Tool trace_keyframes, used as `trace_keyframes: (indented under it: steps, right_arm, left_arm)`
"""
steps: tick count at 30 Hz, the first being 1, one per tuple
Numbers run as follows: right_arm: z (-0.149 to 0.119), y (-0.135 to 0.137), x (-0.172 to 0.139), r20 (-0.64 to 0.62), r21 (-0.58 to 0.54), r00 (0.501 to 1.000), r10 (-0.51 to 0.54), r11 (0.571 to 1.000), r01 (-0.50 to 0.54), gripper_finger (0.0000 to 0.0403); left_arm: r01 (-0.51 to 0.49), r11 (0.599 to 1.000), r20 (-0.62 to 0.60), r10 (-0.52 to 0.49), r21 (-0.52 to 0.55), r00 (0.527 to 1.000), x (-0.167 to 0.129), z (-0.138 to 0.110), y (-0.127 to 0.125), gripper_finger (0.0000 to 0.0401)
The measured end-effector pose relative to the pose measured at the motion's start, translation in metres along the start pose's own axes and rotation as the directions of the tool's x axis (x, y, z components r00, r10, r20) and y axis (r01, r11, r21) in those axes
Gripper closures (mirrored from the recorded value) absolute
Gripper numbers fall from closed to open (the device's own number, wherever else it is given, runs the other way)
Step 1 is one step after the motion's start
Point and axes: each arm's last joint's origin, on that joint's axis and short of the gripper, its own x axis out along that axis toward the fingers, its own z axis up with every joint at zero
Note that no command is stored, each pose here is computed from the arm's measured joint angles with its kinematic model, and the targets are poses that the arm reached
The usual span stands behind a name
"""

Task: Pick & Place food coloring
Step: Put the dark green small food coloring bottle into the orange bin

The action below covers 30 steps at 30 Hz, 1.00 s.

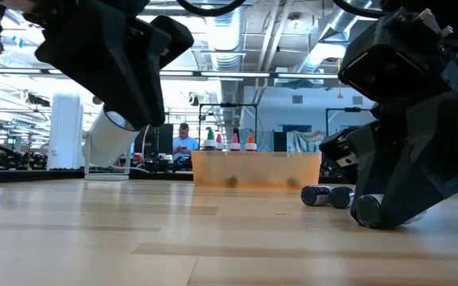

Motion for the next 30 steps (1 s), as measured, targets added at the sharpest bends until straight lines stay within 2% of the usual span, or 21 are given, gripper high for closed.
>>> trace_keyframes:
  steps: [10, 20, 23, 26, 30]
  right_arm:
    - [0.015, 0.006, 0.001, -0.030, -0.057, 1.000, -0.003, 0.998, 0.001, 0.0330]
    - [0.039, 0.010, -0.020, -0.038, -0.113, 0.994, -0.101, 0.989, 0.096, 0.0330]
    - [0.049, 0.010, -0.036, -0.032, -0.136, 0.985, -0.170, 0.977, 0.165, 0.0330]
    - [0.056, 0.009, -0.057, -0.020, -0.151, 0.957, -0.290, 0.947, 0.284, 0.0330]
    - [0.065, 0.001, -0.086, 0.020, -0.172, 0.875, -0.483, 0.861, 0.479, 0.0330]
  left_arm:
    - [-0.042, 0.999, 0.003, 0.042, 0.000, 0.999, 0.000, 0.000, 0.001, 0.0326]
    - [-0.081, 0.997, 0.005, 0.081, 0.001, 0.997, 0.000, 0.000, 0.003, 0.0326]
    - [-0.082, 0.997, 0.005, 0.082, 0.002, 0.997, 0.000, 0.000, 0.003, 0.0326]
    - [-0.083, 0.997, 0.005, 0.083, 0.006, 0.997, 0.000, 0.000, 0.003, 0.0326]
    - [-0.083, 0.996, 0.005, 0.083, 0.018, 0.997, 0.000, 0.000, 0.003, 0.0326]
